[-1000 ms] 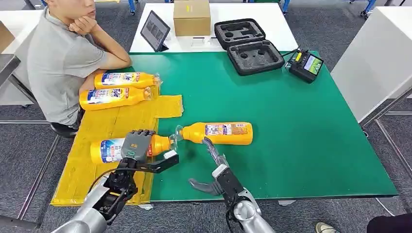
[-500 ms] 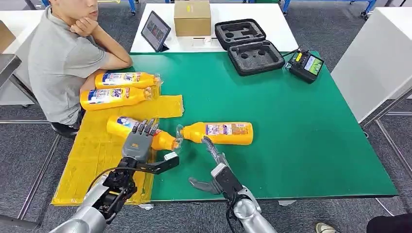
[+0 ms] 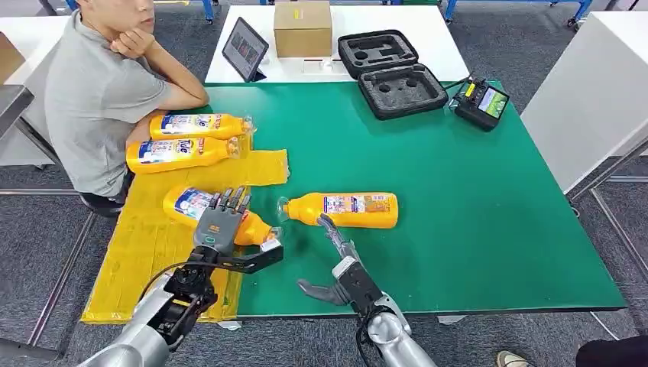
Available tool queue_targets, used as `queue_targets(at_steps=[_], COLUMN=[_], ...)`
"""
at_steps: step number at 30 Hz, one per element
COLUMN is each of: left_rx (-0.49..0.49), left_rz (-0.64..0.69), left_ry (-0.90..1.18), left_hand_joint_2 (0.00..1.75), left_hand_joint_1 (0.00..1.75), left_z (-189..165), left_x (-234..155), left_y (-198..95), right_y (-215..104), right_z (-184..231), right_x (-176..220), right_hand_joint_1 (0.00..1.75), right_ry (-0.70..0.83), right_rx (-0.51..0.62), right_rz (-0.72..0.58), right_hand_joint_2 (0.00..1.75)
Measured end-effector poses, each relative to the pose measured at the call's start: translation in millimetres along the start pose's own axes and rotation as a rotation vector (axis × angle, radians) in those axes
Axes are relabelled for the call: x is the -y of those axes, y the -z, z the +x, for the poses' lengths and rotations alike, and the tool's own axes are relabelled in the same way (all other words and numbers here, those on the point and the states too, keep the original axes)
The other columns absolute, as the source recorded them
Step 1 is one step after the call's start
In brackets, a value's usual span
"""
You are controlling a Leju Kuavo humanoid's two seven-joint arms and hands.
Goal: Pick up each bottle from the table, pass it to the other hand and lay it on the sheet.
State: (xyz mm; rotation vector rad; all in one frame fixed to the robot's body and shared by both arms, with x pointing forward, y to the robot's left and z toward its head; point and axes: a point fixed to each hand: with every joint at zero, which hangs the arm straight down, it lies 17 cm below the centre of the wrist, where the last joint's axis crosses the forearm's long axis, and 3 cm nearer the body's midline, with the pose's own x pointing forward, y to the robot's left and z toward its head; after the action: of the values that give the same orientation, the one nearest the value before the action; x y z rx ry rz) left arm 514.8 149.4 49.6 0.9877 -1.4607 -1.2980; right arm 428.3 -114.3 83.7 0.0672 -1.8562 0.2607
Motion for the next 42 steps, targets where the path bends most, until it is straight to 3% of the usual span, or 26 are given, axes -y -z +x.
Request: queue_targets(at_steps=[8, 9, 14, 21, 33, 34, 39, 42], left_rx=[0.015, 0.023, 0.099, 0.253, 0.372, 0.374, 0.416, 0.454], left_rz=[0.044, 0.065, 0.184, 0.221, 0.239, 0.239, 0.227, 0.251], left_ry=[0.019, 0.019, -0.034, -0.188, -0.271, -0.270, -0.308, -0.371], left_hand_joint_2=[1.75, 0.00, 0.00, 0.00, 0.00, 1.75, 1.75, 1.75], left_hand_joint_1=[0.00, 0.00, 0.00, 0.00, 0.00, 0.00, 0.00, 0.00], left_z=[16, 21, 52, 87, 98, 98, 104, 108], left_x=[-15, -22, -68, -106, -120, -120, -118, -123], left_y=[-11, -14, -24, -41, -67, -68, -77, -83], right_y=[-5, -6, -8, -8, -1, -1, -1, 0], right_z=[-4, -4, -7, -6, -4, -4, -4, 1], right_x=[7, 7, 12, 15, 15, 15, 15, 29], right_hand_joint_1=[0.00, 0.00, 0.00, 0.00, 0.00, 0.00, 0.00, 0.00], right_ry=[-0.021, -0.023, -0.035, -0.033, -0.029, -0.028, -0.044, -0.225], right_rx=[-0.008, -0.009, -0.012, -0.007, 0.006, 0.006, 0.012, 0.061], right_rz=[-0.016, -0.017, -0.025, -0.029, -0.023, -0.023, -0.029, -0.090], right_hand_joint_2=[1.75, 1.75, 1.75, 1.75, 1.75, 1.75, 1.75, 1.75])
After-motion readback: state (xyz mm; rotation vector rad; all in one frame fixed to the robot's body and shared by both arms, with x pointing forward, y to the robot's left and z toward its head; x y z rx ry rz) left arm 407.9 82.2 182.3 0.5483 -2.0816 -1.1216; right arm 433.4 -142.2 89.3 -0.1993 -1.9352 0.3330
